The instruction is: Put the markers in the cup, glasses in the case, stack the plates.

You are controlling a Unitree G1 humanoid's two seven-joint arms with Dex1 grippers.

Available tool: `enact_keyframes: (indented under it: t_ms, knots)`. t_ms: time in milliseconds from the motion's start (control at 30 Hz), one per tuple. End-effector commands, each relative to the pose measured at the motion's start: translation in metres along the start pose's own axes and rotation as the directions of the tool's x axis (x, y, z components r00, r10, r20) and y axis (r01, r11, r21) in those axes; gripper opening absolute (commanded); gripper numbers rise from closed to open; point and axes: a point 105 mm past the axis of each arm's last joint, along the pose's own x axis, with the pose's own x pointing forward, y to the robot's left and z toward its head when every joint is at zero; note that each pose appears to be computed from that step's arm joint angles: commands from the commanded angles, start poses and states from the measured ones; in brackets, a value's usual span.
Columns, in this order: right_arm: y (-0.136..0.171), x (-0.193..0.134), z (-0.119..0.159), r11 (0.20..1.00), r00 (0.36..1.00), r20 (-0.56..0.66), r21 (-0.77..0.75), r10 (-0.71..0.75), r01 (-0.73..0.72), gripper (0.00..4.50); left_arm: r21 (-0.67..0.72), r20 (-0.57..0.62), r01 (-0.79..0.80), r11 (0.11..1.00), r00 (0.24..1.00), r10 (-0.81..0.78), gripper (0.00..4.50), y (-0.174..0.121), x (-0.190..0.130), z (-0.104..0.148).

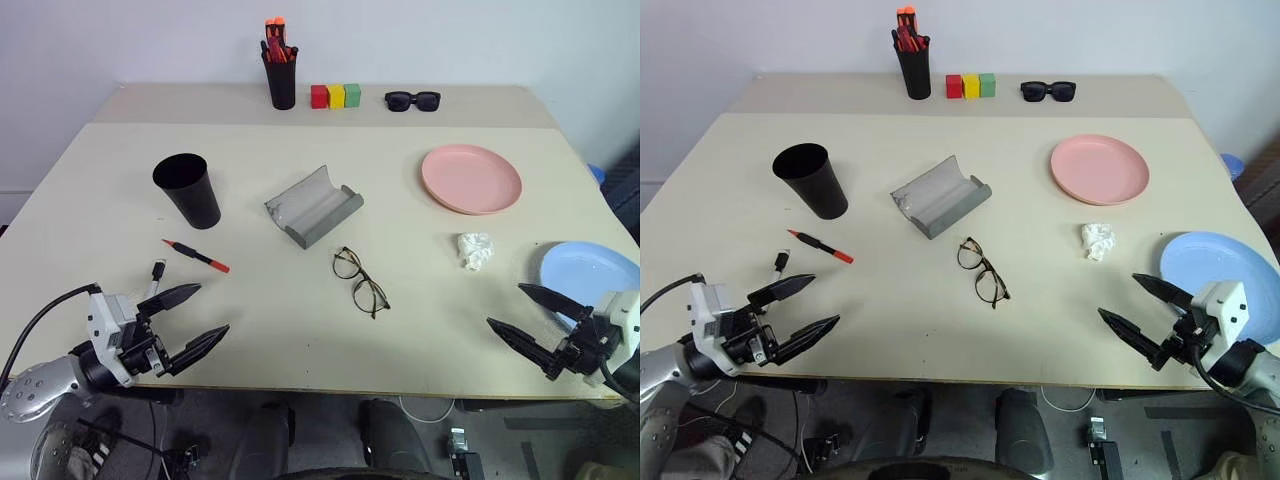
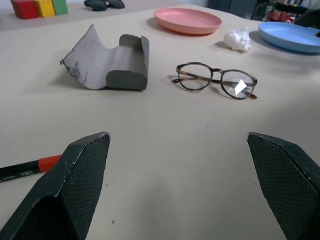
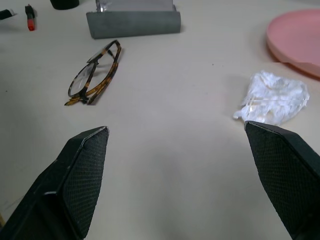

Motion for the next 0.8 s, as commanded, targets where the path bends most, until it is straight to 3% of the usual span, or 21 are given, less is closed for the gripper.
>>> enact_keyframes:
  t_ms: [33, 333, 800]
  knots:
    - [0.001, 0.004, 0.01, 1.0, 0.999, 0.047, -0.029, 0.008, -0.006, 4.45, 0.04, 0.02, 0.001, 0.999, 1.0, -0.002, 4.5, 0.002, 0.002, 0.006]
    - [-0.007, 0.012, 0.014, 0.998, 0.997, 0.073, -0.055, 0.013, -0.009, 4.45, 0.017, 0.075, 0.017, 1.0, 0.997, -0.019, 4.5, -0.007, 0.021, 0.002]
    - [0.025, 0.039, 0.01, 0.995, 0.99, 0.108, -0.053, 0.086, -0.08, 4.45, 0.002, 0.032, -0.015, 1.0, 0.999, 0.015, 4.5, -0.004, 0.007, -0.014]
